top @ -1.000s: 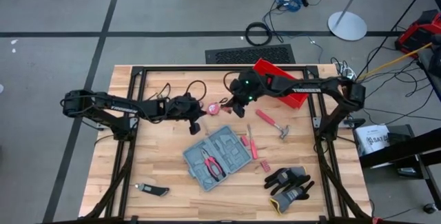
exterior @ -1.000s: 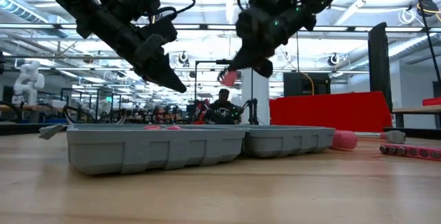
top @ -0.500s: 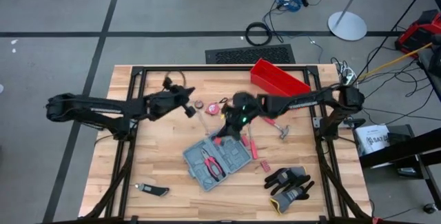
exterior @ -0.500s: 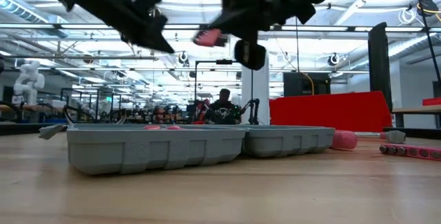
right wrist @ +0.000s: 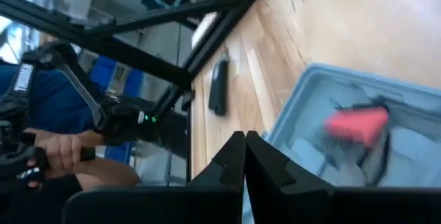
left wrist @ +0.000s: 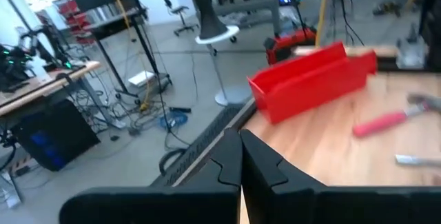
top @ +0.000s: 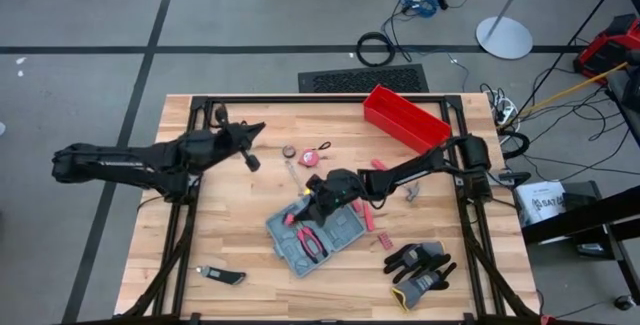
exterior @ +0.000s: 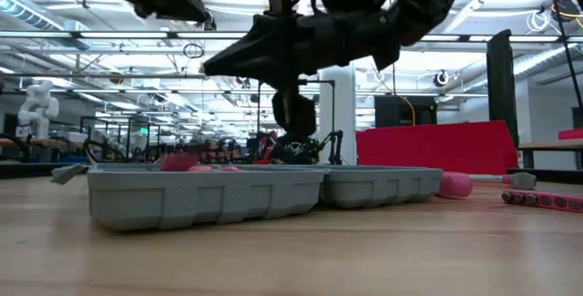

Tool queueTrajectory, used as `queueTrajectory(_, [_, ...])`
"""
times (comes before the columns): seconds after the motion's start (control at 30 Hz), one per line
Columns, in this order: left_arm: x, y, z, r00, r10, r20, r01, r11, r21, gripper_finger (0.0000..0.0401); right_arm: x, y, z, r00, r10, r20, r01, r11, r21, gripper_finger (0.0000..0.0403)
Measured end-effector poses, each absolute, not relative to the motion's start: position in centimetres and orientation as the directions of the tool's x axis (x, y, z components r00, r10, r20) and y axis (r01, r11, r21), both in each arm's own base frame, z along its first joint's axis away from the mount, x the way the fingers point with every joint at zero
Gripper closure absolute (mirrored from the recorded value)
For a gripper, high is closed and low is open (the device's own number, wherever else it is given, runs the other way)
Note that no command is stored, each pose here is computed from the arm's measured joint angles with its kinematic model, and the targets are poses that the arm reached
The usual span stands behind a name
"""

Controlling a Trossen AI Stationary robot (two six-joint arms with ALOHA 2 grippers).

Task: Prefit tool cases
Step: Put the hex key set into the toolbox

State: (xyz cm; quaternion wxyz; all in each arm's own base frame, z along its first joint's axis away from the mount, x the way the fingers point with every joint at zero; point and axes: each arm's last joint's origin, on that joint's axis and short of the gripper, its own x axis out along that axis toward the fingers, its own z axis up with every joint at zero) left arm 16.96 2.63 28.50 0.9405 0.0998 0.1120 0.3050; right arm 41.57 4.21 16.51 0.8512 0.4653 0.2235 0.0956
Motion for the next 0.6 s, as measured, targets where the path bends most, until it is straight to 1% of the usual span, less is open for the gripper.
queueTrajectory(0.1, [16.4, 2.2, 28.1, 0.795, 0.573, -0.202, -0.524, 0.815, 0.249, 0.0399, 41.5, 4.7, 16.5, 0.893, 0.333, -0.302, 0.06, 0.577, 0.814, 0.0403])
queueTrajectory(0.17, [16.3, 1.9, 27.5, 0.81, 0.524, -0.264, -0.477, 0.85, 0.223, 0.04, 41.3, 4.7, 16.5, 0.887, 0.32, -0.333, 0.082, 0.602, 0.794, 0.0403])
queueTrajectory(0.27, [16.1, 1.2, 26.0, 0.82, 0.398, -0.411, -0.379, 0.916, 0.132, 0.04, 41.1, 4.4, 16.2, 0.874, 0.306, -0.378, 0.113, 0.629, 0.769, 0.0403])
queueTrajectory(0.33, [16.2, 0.8, 24.9, 0.798, 0.311, -0.517, -0.323, 0.944, 0.069, 0.04, 41.1, 4.6, 16.0, 0.874, 0.275, -0.401, 0.117, 0.681, 0.723, 0.0403])
queueTrajectory(0.4, [16.5, 0.3, 24.0, 0.766, 0.257, -0.589, -0.297, 0.954, 0.03, 0.0399, 41.0, 5.0, 15.9, 0.873, 0.223, -0.434, 0.106, 0.781, 0.615, 0.0403])
queueTrajectory(0.47, [17.0, -0.3, 23.2, 0.737, 0.233, -0.634, -0.283, 0.959, 0.024, 0.04, 40.9, 5.5, 16.0, 0.869, 0.158, -0.468, 0.076, 0.893, 0.444, 0.0403])
queueTrajectory(0.53, [17.6, -0.8, 22.4, 0.708, 0.217, -0.672, -0.268, 0.963, 0.028, 0.04, 41.0, 6.2, 16.4, 0.864, 0.1, -0.493, 0.05, 0.958, 0.282, 0.0403])
queueTrajectory(0.6, [18.2, -1.2, 21.7, 0.684, 0.221, -0.695, -0.272, 0.962, 0.039, 0.04, 41.2, 6.9, 16.8, 0.852, 0.074, -0.518, 0.009, 0.988, 0.156, 0.0399])
